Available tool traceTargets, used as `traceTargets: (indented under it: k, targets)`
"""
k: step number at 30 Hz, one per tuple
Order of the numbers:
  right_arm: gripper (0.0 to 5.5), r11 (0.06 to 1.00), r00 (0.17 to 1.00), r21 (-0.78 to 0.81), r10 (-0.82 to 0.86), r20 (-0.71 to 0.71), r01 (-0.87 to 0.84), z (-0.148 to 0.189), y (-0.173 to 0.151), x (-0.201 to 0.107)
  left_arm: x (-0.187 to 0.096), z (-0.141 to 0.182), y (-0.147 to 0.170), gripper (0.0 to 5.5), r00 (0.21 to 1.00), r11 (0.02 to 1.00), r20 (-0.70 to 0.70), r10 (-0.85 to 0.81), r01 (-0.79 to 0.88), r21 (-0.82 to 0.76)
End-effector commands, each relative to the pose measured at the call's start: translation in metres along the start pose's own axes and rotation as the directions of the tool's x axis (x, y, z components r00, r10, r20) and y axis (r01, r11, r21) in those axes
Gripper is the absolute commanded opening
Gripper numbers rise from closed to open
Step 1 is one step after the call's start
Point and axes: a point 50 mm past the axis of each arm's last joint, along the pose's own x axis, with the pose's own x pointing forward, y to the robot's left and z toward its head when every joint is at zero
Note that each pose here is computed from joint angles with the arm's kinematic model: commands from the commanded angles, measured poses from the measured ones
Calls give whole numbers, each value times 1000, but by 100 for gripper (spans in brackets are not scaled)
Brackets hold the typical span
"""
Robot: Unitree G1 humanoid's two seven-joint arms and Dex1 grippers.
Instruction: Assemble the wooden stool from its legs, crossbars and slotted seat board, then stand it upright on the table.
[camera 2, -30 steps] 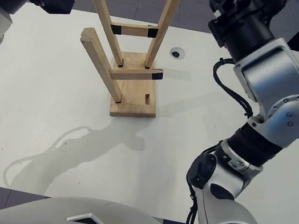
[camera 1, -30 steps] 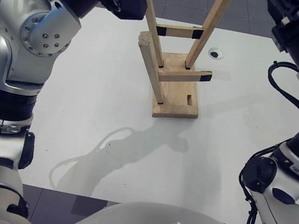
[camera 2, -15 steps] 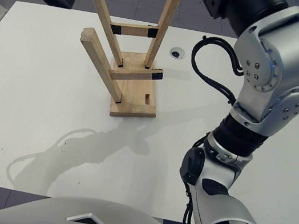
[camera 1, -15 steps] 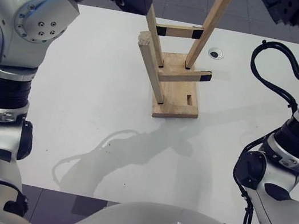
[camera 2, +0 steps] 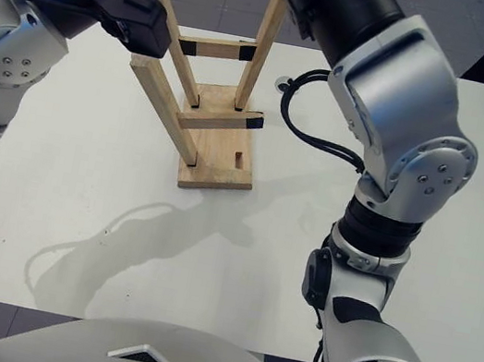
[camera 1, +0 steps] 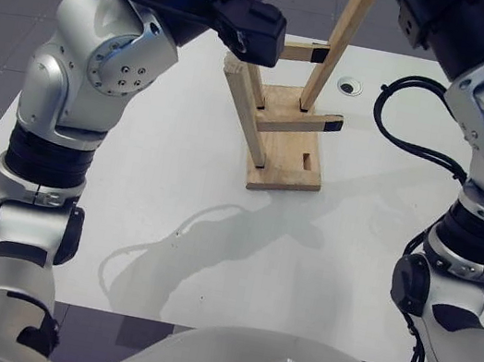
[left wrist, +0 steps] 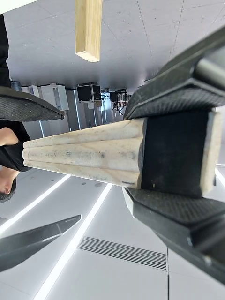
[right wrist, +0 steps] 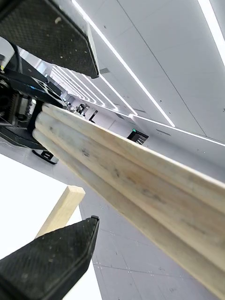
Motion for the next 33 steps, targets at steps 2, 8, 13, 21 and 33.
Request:
traceTargets:
  k: [2,8,13,21,33]
  targets:
    - [550,992,1000,128,6,24,-9,2,0,6,-1,2,7,207,999,999,-9,40,-40,12]
    - [550,965,998,261,14,58,-28,7,9,10,-1,5,7,207,998,998,-8,59,-59,26]
    - [550,958,999,285,15,49,-28,2,14,15,4,3,5,207,999,998,-21,50,-49,36]
    - [550,963,999,266,18,47,-30,0,13,20,10,2,6,207,997,997,-23,68,-67,23]
    - [457,965,998,258,23,64,-39,-7,7,27,14,6,6,207,997,997,-8,80,-80,-5]
